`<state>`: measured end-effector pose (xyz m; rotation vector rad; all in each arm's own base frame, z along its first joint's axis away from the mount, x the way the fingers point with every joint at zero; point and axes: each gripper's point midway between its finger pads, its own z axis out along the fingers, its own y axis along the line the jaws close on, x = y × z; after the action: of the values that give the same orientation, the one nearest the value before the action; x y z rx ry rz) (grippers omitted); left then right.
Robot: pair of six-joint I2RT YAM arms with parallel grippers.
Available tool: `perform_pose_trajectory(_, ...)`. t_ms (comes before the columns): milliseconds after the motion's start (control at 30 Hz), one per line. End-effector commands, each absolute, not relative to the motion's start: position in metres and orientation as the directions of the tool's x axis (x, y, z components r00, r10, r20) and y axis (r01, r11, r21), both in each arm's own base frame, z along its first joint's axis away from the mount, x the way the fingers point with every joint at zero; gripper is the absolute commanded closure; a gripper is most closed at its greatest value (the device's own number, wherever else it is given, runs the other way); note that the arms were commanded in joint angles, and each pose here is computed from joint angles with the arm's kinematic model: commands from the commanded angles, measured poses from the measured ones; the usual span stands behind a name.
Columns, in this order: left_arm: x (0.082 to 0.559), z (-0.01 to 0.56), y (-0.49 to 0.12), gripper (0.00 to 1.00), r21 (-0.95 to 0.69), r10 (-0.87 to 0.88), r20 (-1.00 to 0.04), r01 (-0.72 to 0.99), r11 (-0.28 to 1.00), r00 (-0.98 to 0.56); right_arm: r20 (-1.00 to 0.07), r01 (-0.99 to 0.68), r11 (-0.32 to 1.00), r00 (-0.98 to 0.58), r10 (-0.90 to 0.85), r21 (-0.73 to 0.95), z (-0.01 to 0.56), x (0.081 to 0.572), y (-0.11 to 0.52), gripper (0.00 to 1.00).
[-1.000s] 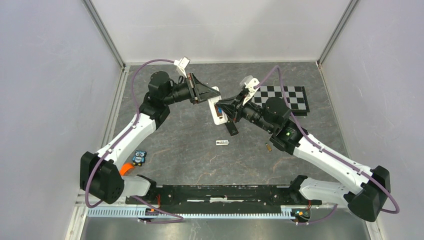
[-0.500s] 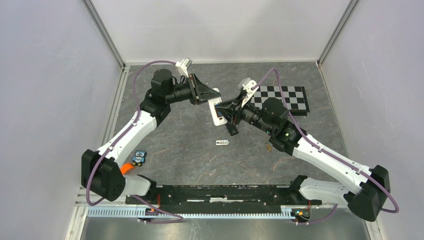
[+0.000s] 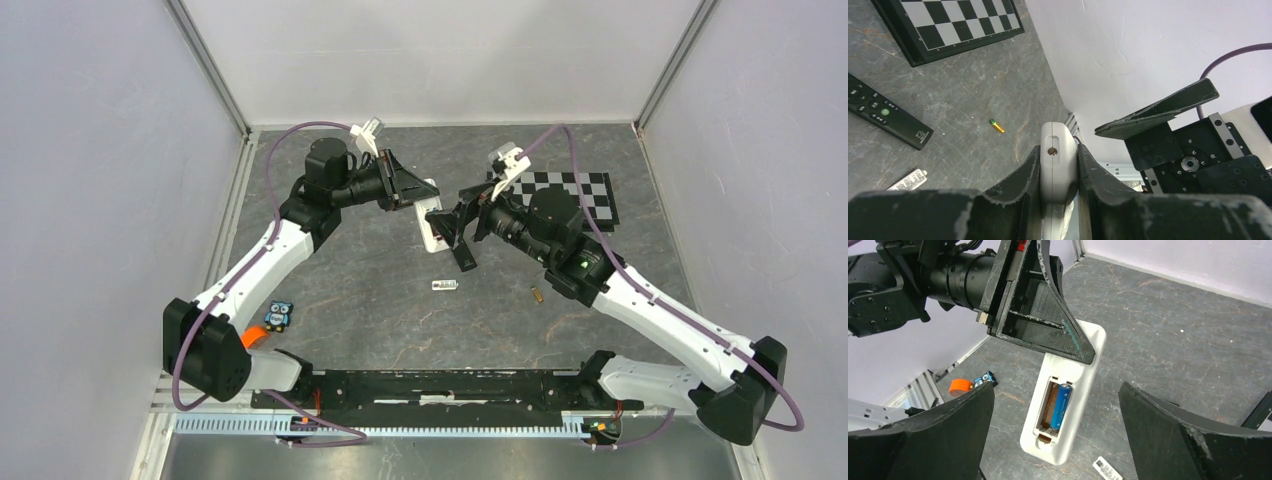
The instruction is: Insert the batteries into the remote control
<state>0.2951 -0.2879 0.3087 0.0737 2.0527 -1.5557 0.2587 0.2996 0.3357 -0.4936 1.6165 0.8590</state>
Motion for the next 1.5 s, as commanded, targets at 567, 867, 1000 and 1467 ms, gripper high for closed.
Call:
perform_pose_trajectory(567, 0.342, 0.311, -0.275, 0.98, -0.860, -0.494, -0.491, 0.307, 0.408, -0.717, -0.151, 0.030, 0.239, -0.699, 0.699, 0.971, 0.294, 0.264, 0.282, 0.02)
perform_pose_trajectory(867, 0.347, 0.311, -0.276, 0.98, -0.888, -0.533, -0.438, 0.258, 0.379, -0.724, -0.009, 0.089, 0.099, -0.698, 0.716, 0.991, 0.304, 0.270, 0.291, 0.02)
perform_pose_trajectory(1000, 0.350, 0.309, -0.277, 0.98, -0.909, -0.559, -0.396, 0.223, 0.353, -0.729, 0.008, 0.101, 0.092, -0.718, 0.696, 0.991, 0.303, 0.274, 0.300, 0.02)
perform_pose_trajectory(1467, 0.344, 0.310, -0.280, 0.98, -0.929, -0.563, -0.352, 0.206, 0.307, -0.747, 0.074, 0.111, 0.008, -0.716, 0.694, 0.994, 0.301, 0.285, 0.310, 0.02)
